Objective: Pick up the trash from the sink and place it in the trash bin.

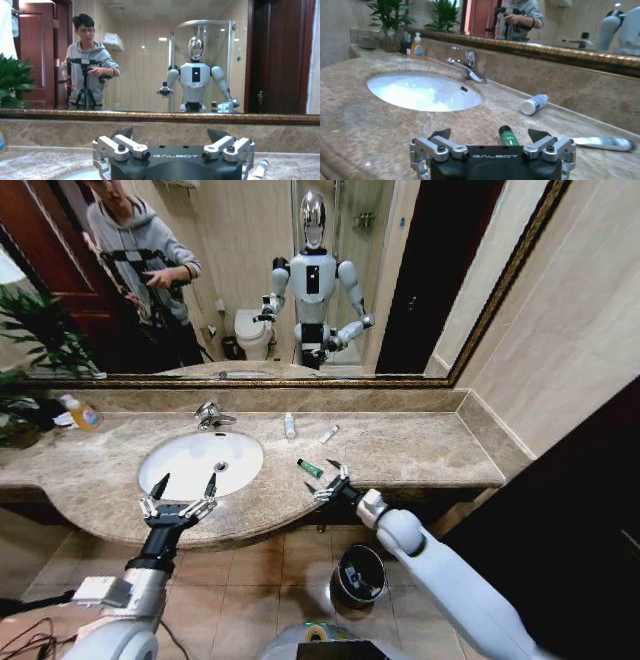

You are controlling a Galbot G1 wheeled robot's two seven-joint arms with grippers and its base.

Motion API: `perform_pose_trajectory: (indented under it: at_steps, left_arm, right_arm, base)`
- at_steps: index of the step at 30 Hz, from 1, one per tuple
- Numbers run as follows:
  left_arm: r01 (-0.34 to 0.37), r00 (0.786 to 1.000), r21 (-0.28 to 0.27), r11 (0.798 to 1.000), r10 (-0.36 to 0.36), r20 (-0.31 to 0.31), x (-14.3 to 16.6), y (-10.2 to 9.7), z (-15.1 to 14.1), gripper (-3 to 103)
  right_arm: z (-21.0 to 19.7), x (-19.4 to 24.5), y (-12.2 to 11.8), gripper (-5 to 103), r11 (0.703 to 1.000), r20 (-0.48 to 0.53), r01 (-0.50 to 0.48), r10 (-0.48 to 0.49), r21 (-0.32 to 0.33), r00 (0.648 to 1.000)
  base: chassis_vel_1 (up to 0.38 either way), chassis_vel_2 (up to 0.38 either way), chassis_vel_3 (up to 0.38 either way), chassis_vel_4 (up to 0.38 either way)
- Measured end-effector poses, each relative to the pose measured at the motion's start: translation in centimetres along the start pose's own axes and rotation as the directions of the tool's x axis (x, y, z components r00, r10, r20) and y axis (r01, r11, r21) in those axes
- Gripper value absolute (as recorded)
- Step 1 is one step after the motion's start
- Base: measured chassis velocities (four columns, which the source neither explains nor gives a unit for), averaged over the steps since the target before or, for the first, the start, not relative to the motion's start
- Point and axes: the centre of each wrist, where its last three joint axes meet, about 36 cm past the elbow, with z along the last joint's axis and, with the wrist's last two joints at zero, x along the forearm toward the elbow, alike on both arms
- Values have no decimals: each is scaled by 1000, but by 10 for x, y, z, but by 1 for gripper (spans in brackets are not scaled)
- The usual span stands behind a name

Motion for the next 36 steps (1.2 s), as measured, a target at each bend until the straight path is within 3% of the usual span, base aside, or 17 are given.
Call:
perform_pose_trajectory:
  at_steps: [10,36]
  left_arm:
    - [0,1000,0,1000,0,0,0,0,0,100]
    - [0,1000,0,1000,0,0,0,0,0,100]
  right_arm:
    - [-6,-37,-19,101,1000,-9,-2,2,26,1000]
    - [14,-36,-25,34,1000,-37,-13,13,-7,999]
  base:
    - [0,0,0,0]
    - [0,0,0,0]
